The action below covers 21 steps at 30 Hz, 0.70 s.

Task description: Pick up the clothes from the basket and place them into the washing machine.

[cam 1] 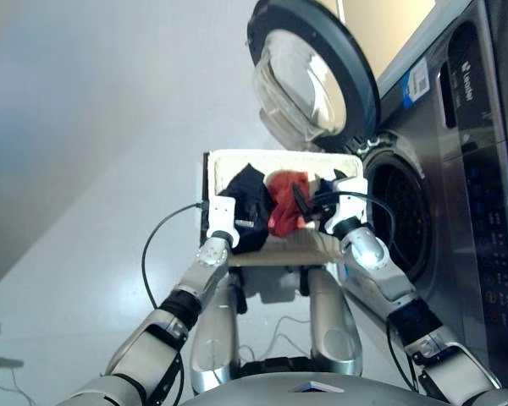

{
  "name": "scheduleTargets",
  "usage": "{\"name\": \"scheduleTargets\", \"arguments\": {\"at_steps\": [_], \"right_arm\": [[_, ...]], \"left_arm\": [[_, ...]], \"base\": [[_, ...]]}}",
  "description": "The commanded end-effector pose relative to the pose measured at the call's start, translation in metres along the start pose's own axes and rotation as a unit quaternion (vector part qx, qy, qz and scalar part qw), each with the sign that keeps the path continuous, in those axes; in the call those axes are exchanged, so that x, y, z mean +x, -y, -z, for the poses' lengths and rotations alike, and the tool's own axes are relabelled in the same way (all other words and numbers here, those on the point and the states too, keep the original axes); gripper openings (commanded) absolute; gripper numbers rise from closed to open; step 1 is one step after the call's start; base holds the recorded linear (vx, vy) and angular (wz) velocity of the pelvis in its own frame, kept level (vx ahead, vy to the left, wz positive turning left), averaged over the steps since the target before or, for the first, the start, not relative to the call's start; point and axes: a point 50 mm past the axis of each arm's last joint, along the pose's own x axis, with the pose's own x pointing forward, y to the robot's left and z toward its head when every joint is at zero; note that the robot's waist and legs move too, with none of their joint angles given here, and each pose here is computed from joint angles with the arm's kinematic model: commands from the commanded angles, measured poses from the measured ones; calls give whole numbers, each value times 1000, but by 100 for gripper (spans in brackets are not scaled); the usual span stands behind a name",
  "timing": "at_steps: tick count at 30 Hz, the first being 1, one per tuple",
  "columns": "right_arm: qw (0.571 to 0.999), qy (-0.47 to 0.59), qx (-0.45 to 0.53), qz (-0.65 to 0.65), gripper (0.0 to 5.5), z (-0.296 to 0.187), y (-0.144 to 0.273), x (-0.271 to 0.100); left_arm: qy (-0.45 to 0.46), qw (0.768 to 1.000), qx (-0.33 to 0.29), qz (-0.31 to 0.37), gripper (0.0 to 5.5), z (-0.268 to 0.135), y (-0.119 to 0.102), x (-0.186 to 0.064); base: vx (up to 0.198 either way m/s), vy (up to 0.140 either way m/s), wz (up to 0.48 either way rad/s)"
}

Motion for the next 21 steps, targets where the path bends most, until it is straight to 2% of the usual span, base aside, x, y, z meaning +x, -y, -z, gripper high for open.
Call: {"name": "scheduleTargets", "arguments": {"at_steps": [1,16,21], "right_arm": [[990,131,32,-43,550,-48,-22,6],[971,212,69,-86,550,-86,-44,16],[967,222,76,-97,550,-91,-49,15]], "left_arm": [[48,999,-12,-19,550,-21,3,8],[81,991,-11,-107,550,-62,-17,34],[62,987,-23,-150,550,-65,-30,41]], "base": [[-73,-18,-53],[-13,-3,0],[0,0,0]]}}
